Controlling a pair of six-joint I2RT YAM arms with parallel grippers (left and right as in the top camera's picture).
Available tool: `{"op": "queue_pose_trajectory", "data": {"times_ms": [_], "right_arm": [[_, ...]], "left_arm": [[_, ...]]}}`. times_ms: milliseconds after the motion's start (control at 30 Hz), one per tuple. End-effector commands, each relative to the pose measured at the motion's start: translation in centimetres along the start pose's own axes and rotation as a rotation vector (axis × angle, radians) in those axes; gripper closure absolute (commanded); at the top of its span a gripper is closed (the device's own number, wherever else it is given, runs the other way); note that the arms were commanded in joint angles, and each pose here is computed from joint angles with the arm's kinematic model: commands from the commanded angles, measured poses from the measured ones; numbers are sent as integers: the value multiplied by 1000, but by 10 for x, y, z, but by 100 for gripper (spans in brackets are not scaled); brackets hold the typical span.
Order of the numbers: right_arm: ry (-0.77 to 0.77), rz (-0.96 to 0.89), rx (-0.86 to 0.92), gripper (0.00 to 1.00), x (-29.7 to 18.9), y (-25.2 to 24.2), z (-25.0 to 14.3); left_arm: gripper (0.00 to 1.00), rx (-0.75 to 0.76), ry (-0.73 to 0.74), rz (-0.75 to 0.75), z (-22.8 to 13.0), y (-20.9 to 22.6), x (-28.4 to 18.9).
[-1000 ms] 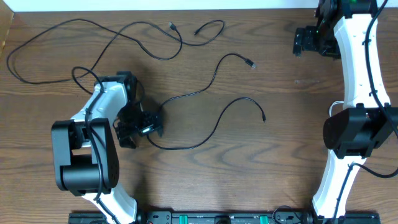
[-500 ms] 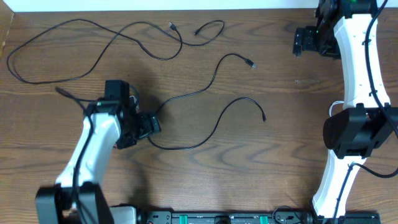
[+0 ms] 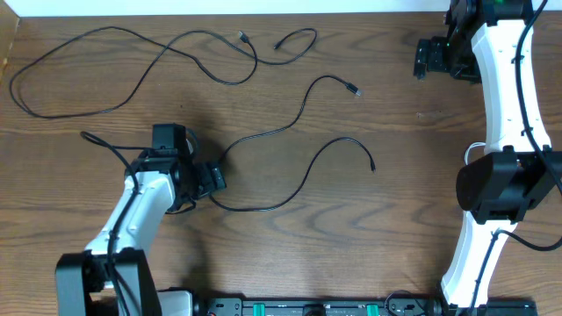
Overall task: Untangle cables
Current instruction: 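Grasp the central black cable with the left gripper and drag it up-left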
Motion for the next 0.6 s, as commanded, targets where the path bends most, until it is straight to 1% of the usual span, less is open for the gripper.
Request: {"op": "queue_pose_trajectory", "data": {"times_ms": [0, 333, 433, 567], "right_arm": [[-49, 18, 19, 1, -20, -4, 0], [-49, 18, 19, 1, -20, -4, 0], [-50, 18, 19, 1, -20, -4, 0], [-50, 18, 19, 1, -20, -4, 0]], "left_arm": [[14, 2, 31, 26, 1, 0, 12], [13, 60, 111, 125, -4, -6, 45], [21, 62, 122, 151, -4, -3, 49], [23, 66, 127, 197, -5, 0, 52]]}}
Point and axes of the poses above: each gripper's point midway between its finger pads, its own x axis out along the fingers, its own y axis along the line the jaws close on, z = x × y, the point moved 10 cm from there along -x, back along the fingers, and after that the axes turned 11 degrees about x, right-handed, at the moved point
